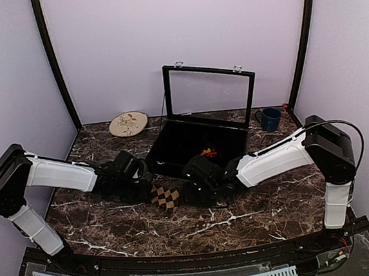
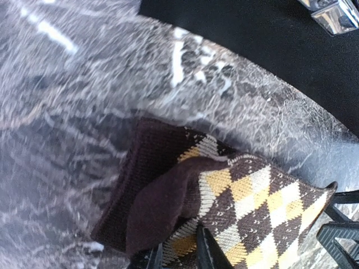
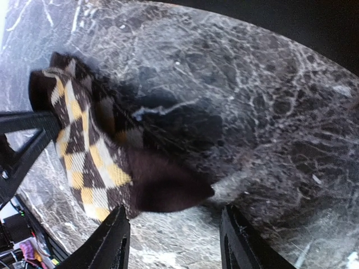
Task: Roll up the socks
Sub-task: Move the sock to the center of the board, then pick up the sock from the center of the board.
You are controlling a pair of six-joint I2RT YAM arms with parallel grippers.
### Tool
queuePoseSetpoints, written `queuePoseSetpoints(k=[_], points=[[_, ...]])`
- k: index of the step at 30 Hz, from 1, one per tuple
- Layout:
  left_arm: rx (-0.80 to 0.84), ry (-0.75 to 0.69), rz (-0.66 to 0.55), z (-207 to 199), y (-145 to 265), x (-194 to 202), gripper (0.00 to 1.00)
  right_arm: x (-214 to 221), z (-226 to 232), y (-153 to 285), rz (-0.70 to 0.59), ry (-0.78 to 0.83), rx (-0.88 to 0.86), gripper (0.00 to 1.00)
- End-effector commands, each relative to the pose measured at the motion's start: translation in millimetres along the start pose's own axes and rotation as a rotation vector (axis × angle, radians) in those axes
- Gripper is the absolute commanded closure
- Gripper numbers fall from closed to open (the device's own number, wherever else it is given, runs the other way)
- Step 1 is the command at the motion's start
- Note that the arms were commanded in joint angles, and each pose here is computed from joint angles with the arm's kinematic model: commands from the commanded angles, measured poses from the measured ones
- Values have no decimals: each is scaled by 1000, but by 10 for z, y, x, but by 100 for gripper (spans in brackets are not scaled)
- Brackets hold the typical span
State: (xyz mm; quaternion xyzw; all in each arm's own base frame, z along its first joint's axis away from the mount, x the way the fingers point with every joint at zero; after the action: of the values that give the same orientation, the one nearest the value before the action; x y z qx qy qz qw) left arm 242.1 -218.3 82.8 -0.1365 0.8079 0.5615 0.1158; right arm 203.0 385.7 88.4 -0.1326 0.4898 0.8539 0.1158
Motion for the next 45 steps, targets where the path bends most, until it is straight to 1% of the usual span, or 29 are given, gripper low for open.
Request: queuePoseSetpoints(k=[1, 8, 11, 15, 17, 20, 22, 23, 25, 28, 31, 34, 38, 41, 45], points=[[-98, 84, 164, 292, 21, 403, 75, 35, -78, -157, 22, -35, -42, 48], [-68, 160, 179, 266, 111, 455, 75, 93, -52, -277, 64, -45, -64, 48], [-53, 199, 187, 256, 125, 481, 75, 160, -83, -328, 87, -54, -67, 51], [-43, 233, 175, 248, 153, 481, 75, 232, -107, -342, 95, -62, -75, 61], [-48, 247, 169, 257, 172, 481, 74, 229, -124, -321, 87, -64, -71, 68], [-62, 271, 153, 288, 218, 485, 74, 225, -145, -267, 72, -62, -63, 82], [-76, 287, 135, 317, 271, 482, 72, 217, -165, -235, 61, -60, -54, 88], [-85, 293, 123, 332, 307, 476, 71, 206, -172, -215, 54, -56, -50, 89], [-91, 304, 88, 342, 398, 442, 69, 180, -169, -177, 39, -36, -39, 90], [-79, 315, 50, 330, 507, 398, 68, 81, -95, -135, 12, 42, -20, 91], [-68, 316, 28, 299, 587, 352, 67, -46, 61, -122, 9, 166, -2, 92], [-48, 317, 3, 261, 655, 302, 67, -110, 211, -152, 55, 319, 6, 91], [-10, 291, -48, 173, 746, 187, 66, -150, 421, -192, 117, 492, -33, 85], [5, 258, -50, 95, 766, 121, 66, -172, 509, -206, 133, 562, -54, 81], [28, 226, -42, 33, 726, 92, 66, -235, 584, -219, 135, 649, -25, 79]])
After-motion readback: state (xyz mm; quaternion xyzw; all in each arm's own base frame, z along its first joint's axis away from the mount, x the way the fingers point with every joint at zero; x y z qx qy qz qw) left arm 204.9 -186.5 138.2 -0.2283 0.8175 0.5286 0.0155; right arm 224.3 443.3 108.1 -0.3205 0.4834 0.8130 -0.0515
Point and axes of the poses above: each gripper's point midway between its finger pads, its own y axis back along the fingers, its own z axis along the line the jaws close on, x = y × z, the point moved 7 cm from there along y, back along the fingers, and after that the axes turned 2 degrees about y, right-handed, at the moved point
